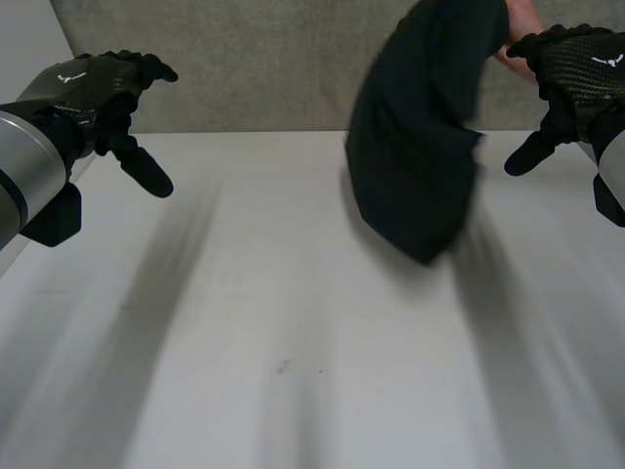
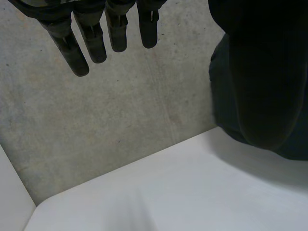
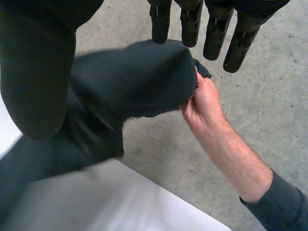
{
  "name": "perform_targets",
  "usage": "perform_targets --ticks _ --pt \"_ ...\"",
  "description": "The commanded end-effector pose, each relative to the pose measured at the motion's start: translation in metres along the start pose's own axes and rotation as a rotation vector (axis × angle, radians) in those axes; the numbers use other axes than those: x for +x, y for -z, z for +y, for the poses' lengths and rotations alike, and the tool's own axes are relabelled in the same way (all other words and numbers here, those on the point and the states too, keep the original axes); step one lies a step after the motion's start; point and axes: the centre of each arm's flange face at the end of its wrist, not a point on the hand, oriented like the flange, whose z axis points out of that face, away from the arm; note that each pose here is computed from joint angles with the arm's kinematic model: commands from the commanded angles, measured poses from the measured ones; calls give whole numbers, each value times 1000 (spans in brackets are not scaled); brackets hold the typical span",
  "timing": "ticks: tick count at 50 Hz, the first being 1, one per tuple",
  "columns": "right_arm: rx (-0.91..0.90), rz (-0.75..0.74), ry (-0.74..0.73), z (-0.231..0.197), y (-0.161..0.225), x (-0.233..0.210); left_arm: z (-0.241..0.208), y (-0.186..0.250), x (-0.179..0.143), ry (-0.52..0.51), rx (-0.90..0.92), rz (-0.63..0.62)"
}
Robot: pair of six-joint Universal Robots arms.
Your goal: Fold the shorts.
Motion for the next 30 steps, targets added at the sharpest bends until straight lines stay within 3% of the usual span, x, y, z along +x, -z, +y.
perform_targets --ticks 1,25,30 --pt "-2 1 1 0 0 0 2 -1 0 0 -8 0" --pt "-22 -16 12 8 -1 -4 18 -13 3 -12 -29 10" --pt "-71 -86 51 21 -3 -13 31 -21 5 -15 -61 18"
